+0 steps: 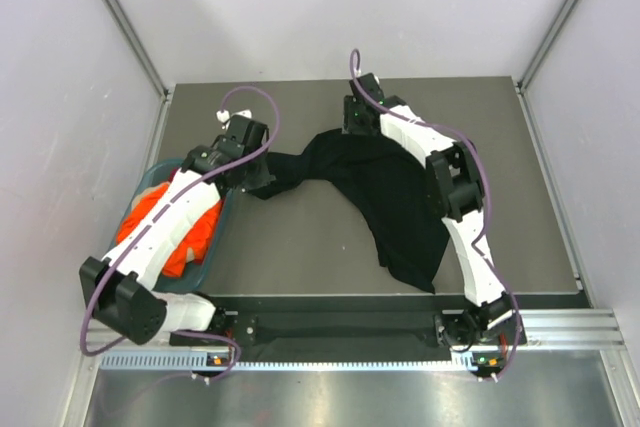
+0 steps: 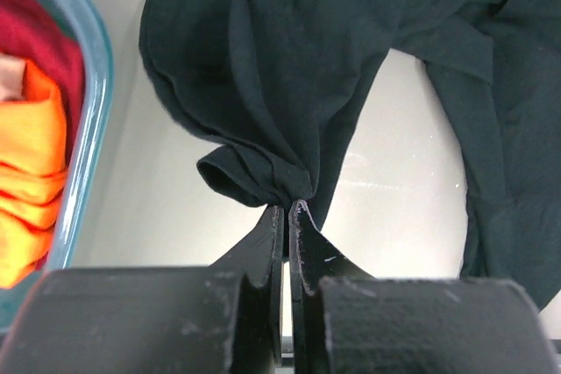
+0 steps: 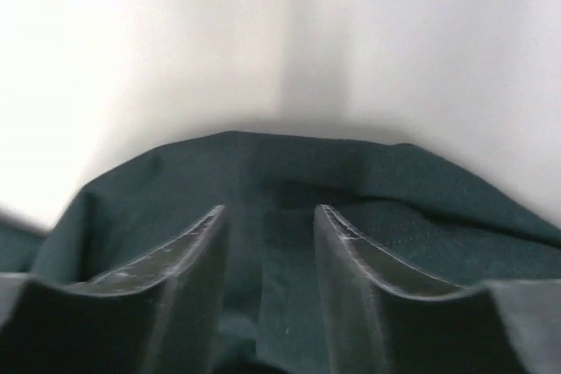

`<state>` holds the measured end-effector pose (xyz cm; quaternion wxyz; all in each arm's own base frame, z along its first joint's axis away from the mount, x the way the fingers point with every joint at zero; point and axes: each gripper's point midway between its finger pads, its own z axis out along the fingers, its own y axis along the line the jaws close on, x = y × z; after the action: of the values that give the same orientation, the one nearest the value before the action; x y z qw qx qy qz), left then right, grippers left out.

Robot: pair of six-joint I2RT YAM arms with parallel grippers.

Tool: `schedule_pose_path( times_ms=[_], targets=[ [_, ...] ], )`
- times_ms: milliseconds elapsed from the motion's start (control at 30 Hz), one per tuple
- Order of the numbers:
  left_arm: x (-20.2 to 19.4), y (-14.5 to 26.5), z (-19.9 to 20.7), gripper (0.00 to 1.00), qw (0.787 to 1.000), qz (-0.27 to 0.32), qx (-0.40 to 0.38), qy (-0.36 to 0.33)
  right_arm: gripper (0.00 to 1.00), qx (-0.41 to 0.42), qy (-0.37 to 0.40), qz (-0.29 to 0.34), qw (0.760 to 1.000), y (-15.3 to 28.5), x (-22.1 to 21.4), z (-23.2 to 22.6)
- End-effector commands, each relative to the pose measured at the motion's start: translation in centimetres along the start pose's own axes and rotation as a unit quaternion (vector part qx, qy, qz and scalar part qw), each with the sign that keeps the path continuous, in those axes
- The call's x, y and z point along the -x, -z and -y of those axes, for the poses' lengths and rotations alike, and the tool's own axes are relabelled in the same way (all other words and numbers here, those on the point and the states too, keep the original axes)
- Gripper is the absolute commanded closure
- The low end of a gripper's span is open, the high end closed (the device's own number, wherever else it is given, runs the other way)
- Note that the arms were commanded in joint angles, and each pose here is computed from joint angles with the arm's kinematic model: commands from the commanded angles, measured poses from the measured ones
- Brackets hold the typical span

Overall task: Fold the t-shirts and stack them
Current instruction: Flatten the tshirt out

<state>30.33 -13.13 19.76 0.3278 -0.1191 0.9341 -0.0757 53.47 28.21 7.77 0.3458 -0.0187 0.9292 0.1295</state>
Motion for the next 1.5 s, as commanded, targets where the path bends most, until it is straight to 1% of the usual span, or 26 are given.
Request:
schedule_pose_path(
  times_ms=[0, 67, 133, 300, 400, 433, 500, 600, 667, 767, 833, 900, 933, 1000, 1033, 1100, 1133, 1200, 1233, 1267, 1300, 1333, 1367, 1400, 1433, 1467],
  targets=[
    [0.3, 2.1, -0.2, 1.00, 0.999, 0.023, -0.017, 0.021, 0.58, -0.029, 0.009, 0.057, 0.998, -0.3, 2.4, -0.4],
    [0.0, 2.4, -0.8, 1.00, 0.999, 0.023, -0.011, 0.022, 0.64, -0.057, 0.010, 0.056, 0.997, -0.4, 1.9, 0.8],
    [-0.2, 2.6, -1.0, 1.00, 0.999, 0.025, -0.009, 0.022, 0.64, -0.076, 0.019, 0.055, 0.995, -0.5, 1.6, 1.6],
    [-0.4, 3.1, -1.4, 1.00, 0.999, 0.030, -0.014, 0.023, 0.66, -0.090, 0.046, 0.044, 0.994, -0.7, 0.9, 2.5],
    [-0.7, 3.2, -1.3, 1.00, 0.999, 0.026, -0.018, 0.024, 0.59, -0.071, 0.047, 0.036, 0.996, -0.9, 0.5, 1.7],
    [-0.6, 3.2, -1.3, 1.00, 0.999, 0.026, -0.019, 0.024, 0.46, -0.060, 0.050, 0.032, 0.996, -0.9, 0.3, 1.3],
    [-0.7, 3.3, -1.2, 1.00, 0.999, 0.025, -0.021, 0.023, 0.43, -0.042, 0.061, 0.028, 0.997, -0.9, 0.0, 0.3],
    [-0.6, 3.5, -1.1, 1.00, 0.999, 0.027, -0.025, 0.024, 0.44, -0.043, 0.076, 0.020, 0.996, -1.2, -1.0, -0.3],
    [-0.6, 3.6, -1.1, 1.00, 0.999, 0.028, -0.026, 0.026, 0.52, -0.057, 0.075, 0.010, 0.996, -1.5, -1.7, 0.2],
    [-0.6, 3.8, -1.3, 1.00, 0.999, 0.030, -0.026, 0.029, 0.69, -0.087, 0.078, -0.002, 0.993, -1.7, -2.6, 1.5],
    [-0.8, 3.8, -1.4, 1.00, 0.999, 0.028, -0.024, 0.031, 0.80, -0.103, 0.082, 0.003, 0.991, -1.5, -2.3, 2.0],
    [-0.9, 4.0, -1.5, 1.00, 0.999, 0.030, -0.025, 0.034, 0.85, -0.120, 0.086, 0.011, 0.989, -1.0, -1.8, 2.6],
    [-0.9, 4.0, -1.5, 1.00, 0.999, 0.030, -0.024, 0.034, 0.92, -0.120, 0.083, 0.024, 0.989, -0.1, -0.7, 2.5],
    [-0.8, 4.1, -1.5, 1.00, 0.999, 0.033, -0.025, 0.035, 0.97, -0.118, 0.079, 0.039, 0.989, 1.0, 0.8, 2.4],
    [-0.8, 4.0, -1.5, 1.00, 0.998, 0.033, -0.025, 0.036, 1.00, -0.117, 0.072, 0.055, 0.989, 2.6, 2.5, 2.3],
    [-0.8, 3.9, -1.4, 1.00, 0.998, 0.034, -0.027, 0.034, 1.00, -0.120, 0.064, 0.069, 0.988, 4.5, 4.2, 2.4],
    [-0.8, 3.8, -1.4, 1.00, 0.998, 0.034, -0.028, 0.034, 1.00, -0.119, 0.058, 0.085, 0.988, 6.8, 5.8, 2.4],
    [-0.8, 3.7, -1.0, 1.00, 0.998, 0.029, -0.035, 0.032, 1.00, -0.125, 0.041, 0.102, 0.986, 9.8, 7.6, 3.4],
    [-0.8, 3.5, -0.9, 1.00, 0.998, 0.028, -0.038, 0.031, 1.00, -0.121, 0.030, 0.127, 0.984, 13.2, 9.5, 3.5],
    [-1.0, 3.2, -0.8, 1.00, 0.999, 0.021, -0.036, 0.028, 1.00, -0.131, 0.025, 0.118, 0.984, 14.6, 9.3, 4.8],
    [-1.1, 3.1, -0.5, 1.00, 0.999, 0.016, -0.040, 0.027, 1.00, -0.134, 0.020, 0.123, 0.983, 16.3, 9.6, 5.5],
    [-1.2, 2.9, -0.5, 1.00, 0.999, 0.011, -0.040, 0.024, 1.00, -0.136, 0.016, 0.129, 0.982, 19.3, 9.4, 6.3],
    [-1.4, 2.6, -0.3, 1.00, 0.999, 0.003, -0.039, 0.022, 1.00, -0.147, 0.008, 0.122, 0.982, 20.9, 8.8, 7.8],
    [-1.5, 2.5, -0.3, 1.00, 0.999, -0.001, -0.040, 0.021, 1.00, -0.146, 0.005, 0.115, 0.983, 22.3, 8.1, 8.7],
    [-1.7, 2.3, -0.2, 1.00, 0.999, -0.005, -0.039, 0.019, 1.00, -0.153, -0.010, 0.110, 0.982, 24.8, 6.6, 10.7],
    [-1.6, 2.3, -0.1, 1.00, 0.999, -0.006, -0.041, 0.019, 1.00, -0.152, -0.020, 0.100, 0.983, 25.9, 5.3, 11.7]
  ],
)
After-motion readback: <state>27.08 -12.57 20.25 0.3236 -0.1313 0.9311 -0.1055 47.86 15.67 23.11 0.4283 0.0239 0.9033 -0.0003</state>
